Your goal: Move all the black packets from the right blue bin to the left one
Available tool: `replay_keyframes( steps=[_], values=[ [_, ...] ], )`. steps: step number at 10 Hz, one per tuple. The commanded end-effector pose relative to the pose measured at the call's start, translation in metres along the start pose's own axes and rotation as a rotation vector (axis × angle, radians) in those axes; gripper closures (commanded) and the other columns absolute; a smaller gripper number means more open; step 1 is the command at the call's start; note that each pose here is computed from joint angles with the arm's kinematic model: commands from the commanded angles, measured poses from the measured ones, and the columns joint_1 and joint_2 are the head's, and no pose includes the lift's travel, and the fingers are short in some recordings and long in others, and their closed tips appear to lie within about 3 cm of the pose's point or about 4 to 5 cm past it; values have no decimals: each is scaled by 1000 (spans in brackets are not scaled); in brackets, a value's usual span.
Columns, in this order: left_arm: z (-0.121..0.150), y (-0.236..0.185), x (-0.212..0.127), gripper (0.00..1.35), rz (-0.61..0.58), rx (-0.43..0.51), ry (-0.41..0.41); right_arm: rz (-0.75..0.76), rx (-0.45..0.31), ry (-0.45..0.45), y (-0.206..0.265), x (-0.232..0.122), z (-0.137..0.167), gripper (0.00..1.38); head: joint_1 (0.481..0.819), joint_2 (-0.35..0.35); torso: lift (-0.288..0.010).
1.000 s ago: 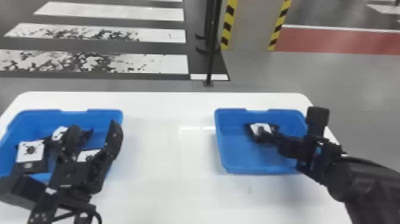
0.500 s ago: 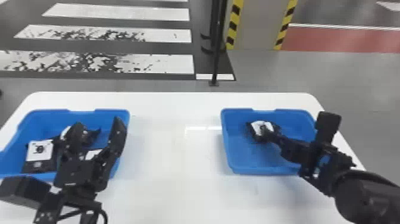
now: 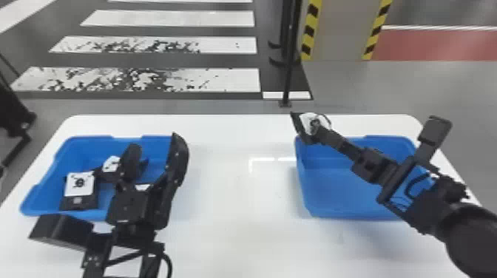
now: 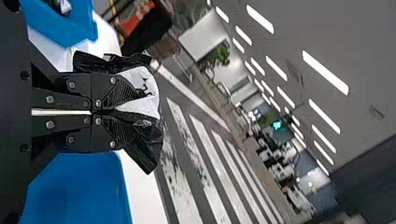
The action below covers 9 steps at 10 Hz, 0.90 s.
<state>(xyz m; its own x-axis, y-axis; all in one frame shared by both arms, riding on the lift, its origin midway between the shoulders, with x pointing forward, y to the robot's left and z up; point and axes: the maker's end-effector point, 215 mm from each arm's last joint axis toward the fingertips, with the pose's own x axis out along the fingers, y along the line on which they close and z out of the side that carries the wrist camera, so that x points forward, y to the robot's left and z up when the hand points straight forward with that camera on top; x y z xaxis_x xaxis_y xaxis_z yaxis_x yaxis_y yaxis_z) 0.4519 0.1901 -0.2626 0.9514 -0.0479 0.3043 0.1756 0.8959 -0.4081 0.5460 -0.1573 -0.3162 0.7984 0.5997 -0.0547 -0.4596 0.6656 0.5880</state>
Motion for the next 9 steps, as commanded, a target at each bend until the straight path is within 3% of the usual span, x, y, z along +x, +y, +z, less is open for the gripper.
replay_keyframes(
  steps=[1,2,4,7,9],
  values=[
    [-6,-31,3,225,-47,-84,26,160,74,42,50,25,-14,1181,695,24,-168],
    [-14,-50,5,225,-84,-114,54,265,129,79,71,38,-25,1181,695,52,-168],
    [-25,-64,5,225,-110,-122,88,383,146,160,122,49,-56,1181,695,78,-168],
    [-29,-68,5,225,-122,-122,100,476,193,270,171,54,-108,1181,695,141,-168],
    [-35,-71,5,225,-130,-109,121,508,208,291,188,54,-116,1181,695,184,-168]
  ],
)
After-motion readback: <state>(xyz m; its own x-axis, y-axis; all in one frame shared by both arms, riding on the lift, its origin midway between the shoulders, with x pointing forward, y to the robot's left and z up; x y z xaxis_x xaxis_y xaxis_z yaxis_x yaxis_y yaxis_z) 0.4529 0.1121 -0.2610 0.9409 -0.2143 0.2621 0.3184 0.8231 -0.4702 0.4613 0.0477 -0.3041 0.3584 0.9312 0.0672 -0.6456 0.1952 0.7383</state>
